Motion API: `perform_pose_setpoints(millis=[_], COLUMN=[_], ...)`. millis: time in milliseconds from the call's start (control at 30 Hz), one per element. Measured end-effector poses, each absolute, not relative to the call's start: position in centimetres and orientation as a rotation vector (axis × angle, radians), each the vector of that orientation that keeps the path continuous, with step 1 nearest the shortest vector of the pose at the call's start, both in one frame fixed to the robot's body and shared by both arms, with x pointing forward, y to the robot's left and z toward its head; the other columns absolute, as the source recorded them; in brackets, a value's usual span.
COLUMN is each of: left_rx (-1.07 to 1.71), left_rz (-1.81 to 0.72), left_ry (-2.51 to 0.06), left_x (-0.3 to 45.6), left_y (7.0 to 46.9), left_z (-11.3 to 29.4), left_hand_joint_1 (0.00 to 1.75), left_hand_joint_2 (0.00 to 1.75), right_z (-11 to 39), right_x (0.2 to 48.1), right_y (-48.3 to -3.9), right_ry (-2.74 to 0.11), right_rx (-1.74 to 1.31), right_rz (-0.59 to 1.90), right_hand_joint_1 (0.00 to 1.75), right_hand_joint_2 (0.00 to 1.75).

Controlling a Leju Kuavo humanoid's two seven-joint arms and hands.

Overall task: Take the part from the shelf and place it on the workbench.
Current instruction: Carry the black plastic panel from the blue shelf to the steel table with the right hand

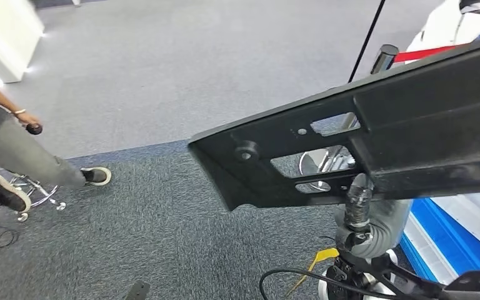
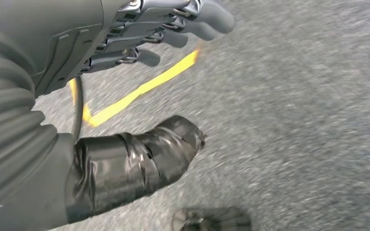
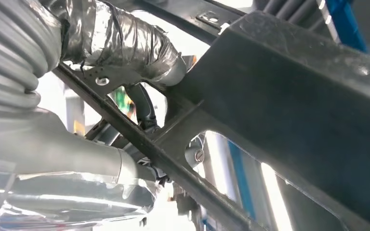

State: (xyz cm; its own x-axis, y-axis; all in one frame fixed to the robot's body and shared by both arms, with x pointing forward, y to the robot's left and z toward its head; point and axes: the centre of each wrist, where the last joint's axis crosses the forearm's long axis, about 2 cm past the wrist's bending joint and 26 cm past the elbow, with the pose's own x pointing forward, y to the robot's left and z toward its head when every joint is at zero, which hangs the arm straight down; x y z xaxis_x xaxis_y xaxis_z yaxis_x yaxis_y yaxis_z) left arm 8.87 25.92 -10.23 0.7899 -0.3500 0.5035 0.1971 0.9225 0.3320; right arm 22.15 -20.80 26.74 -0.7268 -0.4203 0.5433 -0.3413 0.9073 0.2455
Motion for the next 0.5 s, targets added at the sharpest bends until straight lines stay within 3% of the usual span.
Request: perform_pose_setpoints(millis=[500], left_rx=[0.302], left_rz=[-0.221], left_ry=[-0.566], left_x=[7.8], left_y=[26.0], left_z=[-10.4], left_hand_joint_1=[0.00], left_hand_joint_2=[1.75], right_z=[26.1], right_x=[24.3], right_y=[-19.5], right_ry=[-2.413], right_rx=[0.646], right_rz=[-0.098], right_hand_joint_1=[1.75], right_hand_joint_2=[1.75])
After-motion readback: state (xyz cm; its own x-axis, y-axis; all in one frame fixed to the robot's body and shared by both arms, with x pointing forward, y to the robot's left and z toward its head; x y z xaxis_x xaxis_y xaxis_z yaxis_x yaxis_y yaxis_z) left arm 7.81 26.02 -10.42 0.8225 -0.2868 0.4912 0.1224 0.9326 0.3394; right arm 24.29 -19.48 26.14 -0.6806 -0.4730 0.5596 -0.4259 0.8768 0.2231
